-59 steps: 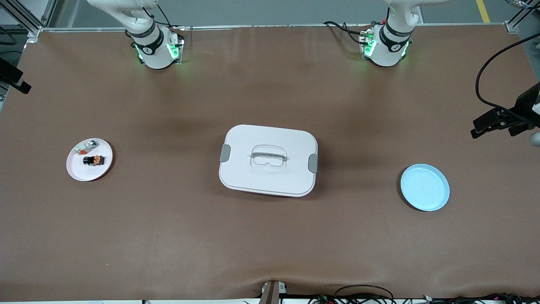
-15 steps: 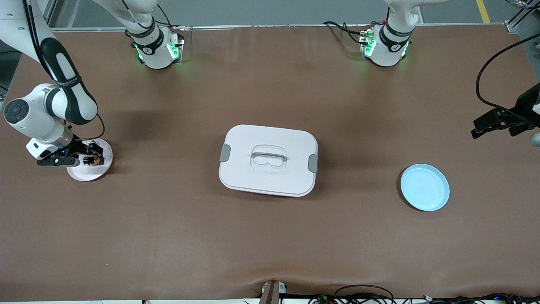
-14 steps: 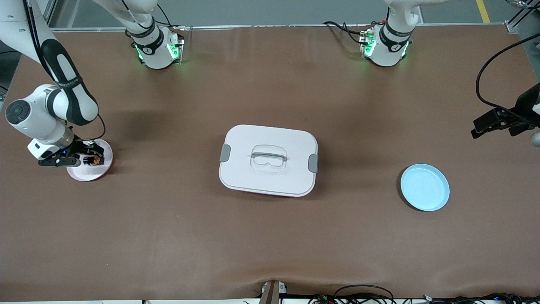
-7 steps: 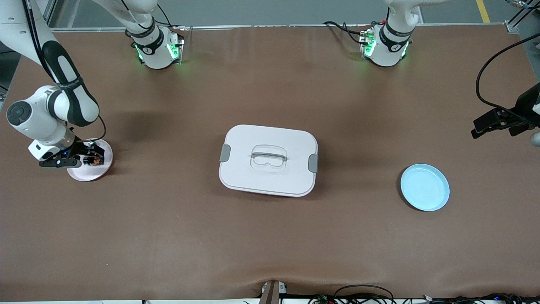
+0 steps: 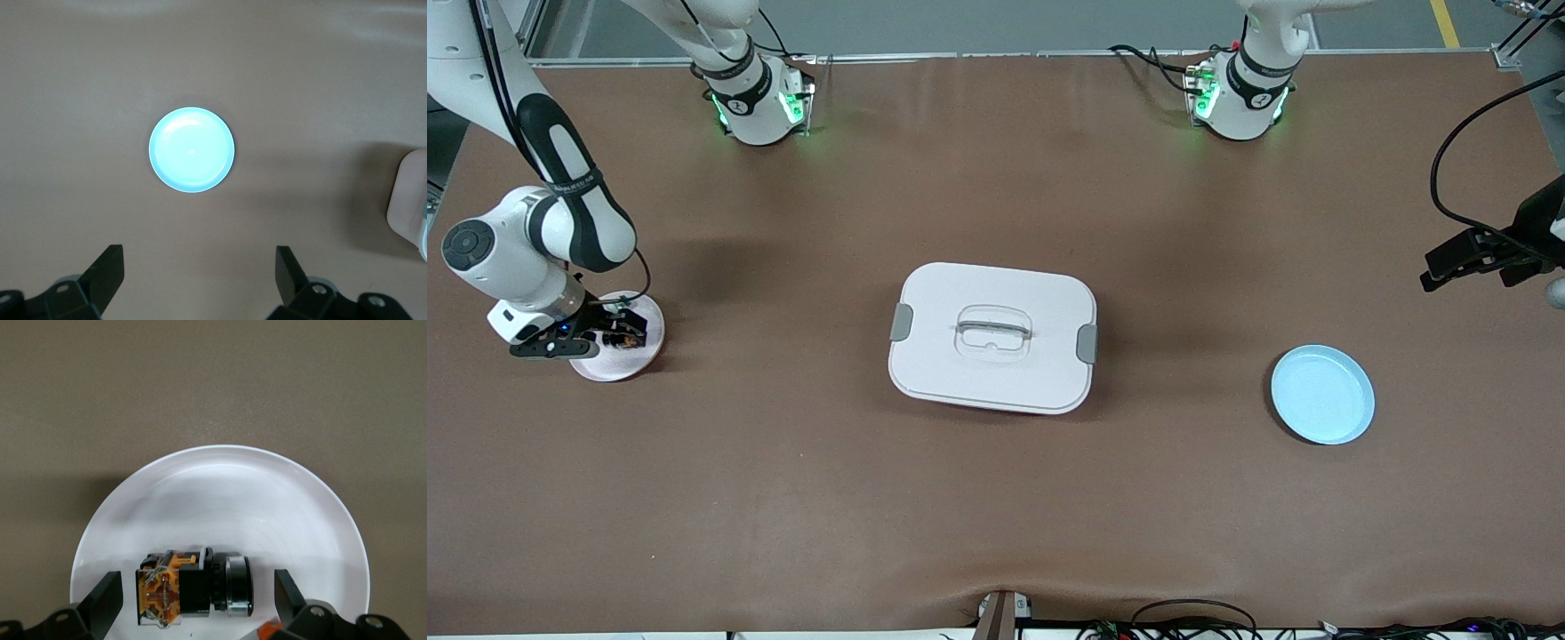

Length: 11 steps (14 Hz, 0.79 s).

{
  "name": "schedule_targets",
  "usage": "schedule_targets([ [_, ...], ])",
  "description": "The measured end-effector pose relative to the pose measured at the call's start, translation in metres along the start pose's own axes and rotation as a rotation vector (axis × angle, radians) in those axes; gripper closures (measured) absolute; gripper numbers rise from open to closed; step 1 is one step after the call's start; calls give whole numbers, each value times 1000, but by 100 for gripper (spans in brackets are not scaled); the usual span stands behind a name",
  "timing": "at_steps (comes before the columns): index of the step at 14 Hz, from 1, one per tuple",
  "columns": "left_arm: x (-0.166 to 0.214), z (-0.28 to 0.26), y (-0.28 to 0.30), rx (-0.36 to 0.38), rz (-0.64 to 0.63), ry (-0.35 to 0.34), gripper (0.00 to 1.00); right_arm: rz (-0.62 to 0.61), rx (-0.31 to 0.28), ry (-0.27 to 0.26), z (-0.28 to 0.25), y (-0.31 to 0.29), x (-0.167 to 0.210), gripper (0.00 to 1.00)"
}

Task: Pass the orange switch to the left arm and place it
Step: 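Close the right gripper on the orange switch and lift it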

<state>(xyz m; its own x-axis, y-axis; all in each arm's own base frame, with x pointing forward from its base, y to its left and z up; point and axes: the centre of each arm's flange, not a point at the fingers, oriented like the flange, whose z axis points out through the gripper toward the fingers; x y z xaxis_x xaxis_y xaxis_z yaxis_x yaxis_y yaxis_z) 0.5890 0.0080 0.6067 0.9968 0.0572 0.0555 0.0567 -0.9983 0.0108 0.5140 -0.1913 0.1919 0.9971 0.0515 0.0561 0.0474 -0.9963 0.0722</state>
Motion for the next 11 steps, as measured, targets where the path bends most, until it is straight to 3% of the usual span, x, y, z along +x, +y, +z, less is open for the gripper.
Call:
schedule_targets([
  [11,0,0,-1,0,-2,0,0,-1,7,-22,14,-1,-2,0],
])
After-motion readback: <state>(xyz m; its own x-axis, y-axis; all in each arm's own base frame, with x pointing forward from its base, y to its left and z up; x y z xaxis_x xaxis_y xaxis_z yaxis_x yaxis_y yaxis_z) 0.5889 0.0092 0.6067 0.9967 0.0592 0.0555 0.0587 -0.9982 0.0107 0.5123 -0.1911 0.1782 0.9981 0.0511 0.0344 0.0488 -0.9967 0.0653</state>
